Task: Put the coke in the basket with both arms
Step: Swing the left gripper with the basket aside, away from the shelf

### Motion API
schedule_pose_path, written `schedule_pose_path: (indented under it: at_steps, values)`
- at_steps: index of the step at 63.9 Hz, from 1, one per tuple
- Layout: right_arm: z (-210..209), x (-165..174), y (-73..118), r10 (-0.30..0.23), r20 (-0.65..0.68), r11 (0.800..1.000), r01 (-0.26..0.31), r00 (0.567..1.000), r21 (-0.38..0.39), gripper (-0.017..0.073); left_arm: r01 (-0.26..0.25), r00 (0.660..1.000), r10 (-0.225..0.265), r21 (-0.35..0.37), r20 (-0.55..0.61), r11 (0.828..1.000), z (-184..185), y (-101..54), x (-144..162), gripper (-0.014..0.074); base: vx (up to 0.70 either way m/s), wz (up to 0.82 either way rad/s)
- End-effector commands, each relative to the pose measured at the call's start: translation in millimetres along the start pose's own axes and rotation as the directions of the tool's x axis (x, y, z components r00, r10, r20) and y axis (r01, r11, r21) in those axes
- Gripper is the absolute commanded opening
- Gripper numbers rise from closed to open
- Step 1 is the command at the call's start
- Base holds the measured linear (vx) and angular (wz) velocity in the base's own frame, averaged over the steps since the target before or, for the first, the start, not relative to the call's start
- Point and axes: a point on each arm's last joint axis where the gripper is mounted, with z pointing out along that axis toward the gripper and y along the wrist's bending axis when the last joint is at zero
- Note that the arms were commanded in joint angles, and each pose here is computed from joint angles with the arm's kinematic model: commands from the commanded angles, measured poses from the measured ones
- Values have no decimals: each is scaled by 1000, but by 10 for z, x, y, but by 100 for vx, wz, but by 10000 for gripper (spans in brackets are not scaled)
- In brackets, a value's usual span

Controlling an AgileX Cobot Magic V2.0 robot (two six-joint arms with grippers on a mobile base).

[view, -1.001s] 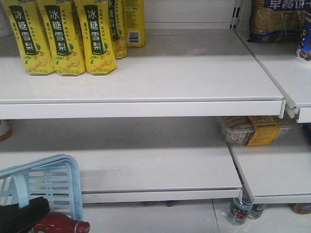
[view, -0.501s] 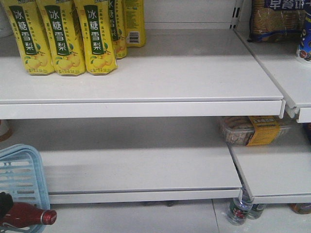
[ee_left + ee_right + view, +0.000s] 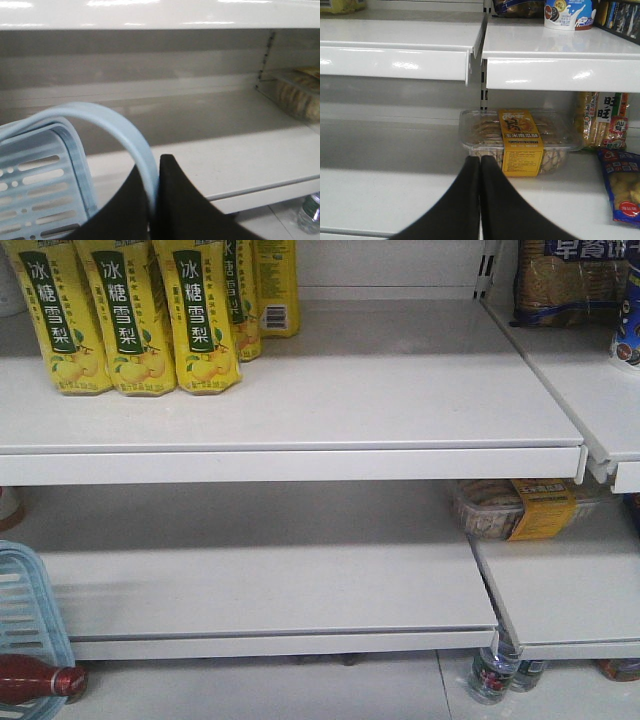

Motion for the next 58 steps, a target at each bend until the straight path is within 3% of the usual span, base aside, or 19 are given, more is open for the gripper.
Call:
schedule_pose_path:
  at_steps: [1,7,27,41,53,58]
  values:
    - [-11,-143,-33,-3,83,999,0,997,36,-10,-19,980,34,-75,196,997,-63,52,-153,-6,0,0]
    - [-11,-143,-33,-3,83,999,0,997,36,-10,-21,978,40,-98,204,995,-75,78,-70,-6,0,0]
    - [-11,-143,-33,-3,83,999,0,997,36,-10,-121,970,149,-148,194,982,-62,127,75,-6,0,0]
    - [-11,-143,-33,-3,83,999,0,997,36,-10,-123,959,161,-168,233,978,-57,159,166,-6,0,0]
    - [-11,-143,-33,-3,83,999,0,997,36,-10,-170,943,213,-182,256,969,-87,154,153,-6,0,0]
    - [-11,-143,-33,-3,83,999,0,997,36,-10,-161,944,204,-180,259,970,-88,154,152,-6,0,0]
